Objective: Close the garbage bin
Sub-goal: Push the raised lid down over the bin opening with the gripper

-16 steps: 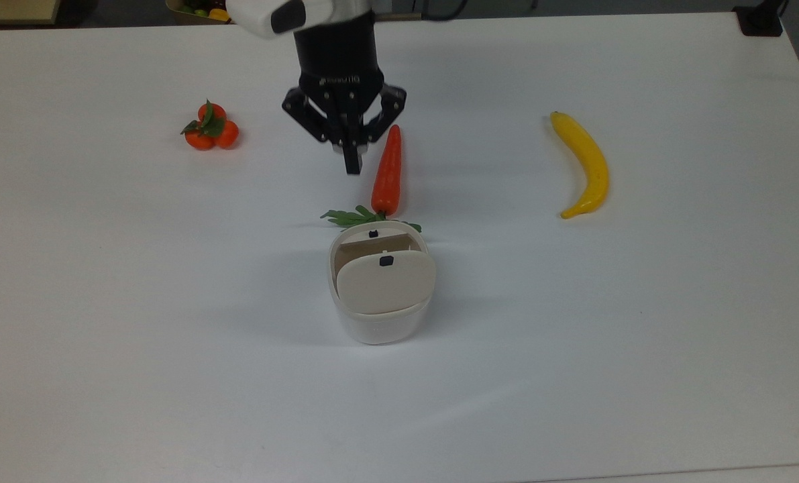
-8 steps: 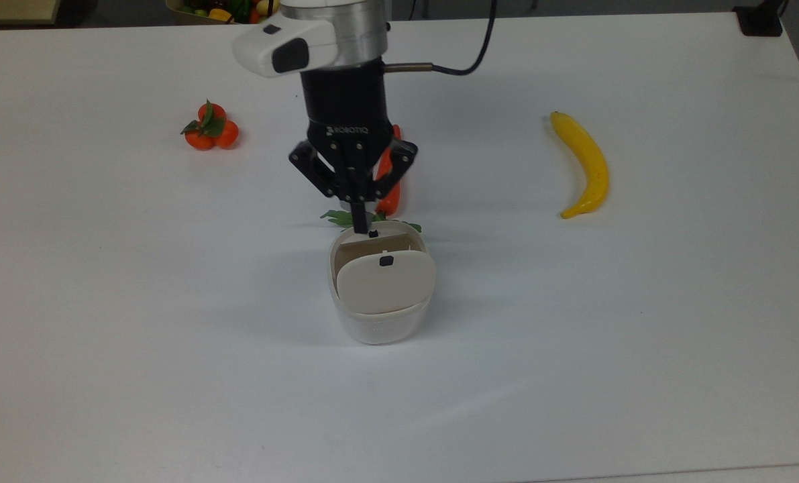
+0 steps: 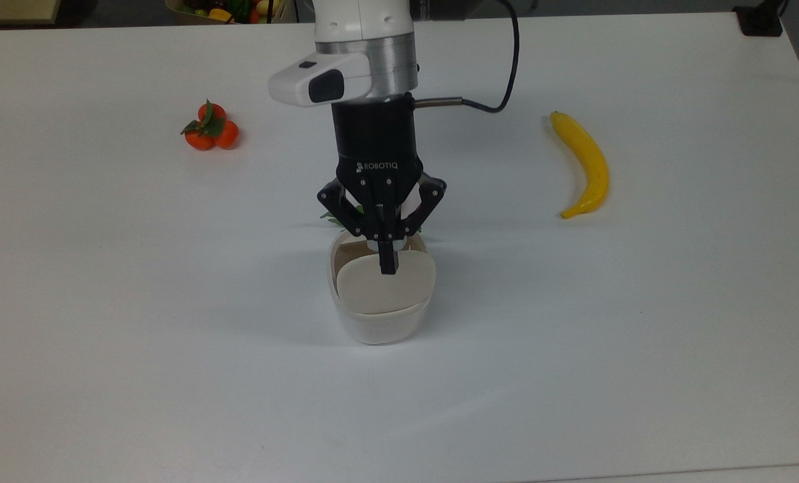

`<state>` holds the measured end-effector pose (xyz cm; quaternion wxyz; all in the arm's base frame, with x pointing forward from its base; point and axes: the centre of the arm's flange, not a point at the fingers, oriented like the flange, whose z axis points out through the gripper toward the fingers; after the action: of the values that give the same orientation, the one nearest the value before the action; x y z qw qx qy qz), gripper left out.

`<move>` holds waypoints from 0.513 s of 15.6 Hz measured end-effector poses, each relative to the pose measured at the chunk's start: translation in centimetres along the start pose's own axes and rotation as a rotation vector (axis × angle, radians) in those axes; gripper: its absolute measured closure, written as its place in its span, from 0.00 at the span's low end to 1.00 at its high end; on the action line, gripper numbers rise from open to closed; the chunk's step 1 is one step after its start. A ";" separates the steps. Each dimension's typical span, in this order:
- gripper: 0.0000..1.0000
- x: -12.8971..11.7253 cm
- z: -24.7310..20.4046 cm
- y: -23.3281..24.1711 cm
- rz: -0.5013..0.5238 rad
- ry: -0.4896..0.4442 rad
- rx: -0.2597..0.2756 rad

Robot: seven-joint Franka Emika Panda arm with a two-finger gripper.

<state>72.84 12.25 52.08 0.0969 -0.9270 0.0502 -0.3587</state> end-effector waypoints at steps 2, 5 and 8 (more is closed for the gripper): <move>0.99 -0.2 0.9 0.1 -0.015 0.008 -0.007; 0.99 -0.7 2.0 0.2 -0.039 0.004 -0.022; 0.99 -0.7 2.1 0.4 -0.041 0.004 -0.026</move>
<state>73.74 12.31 50.09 0.0775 -0.9283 0.0362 -0.3620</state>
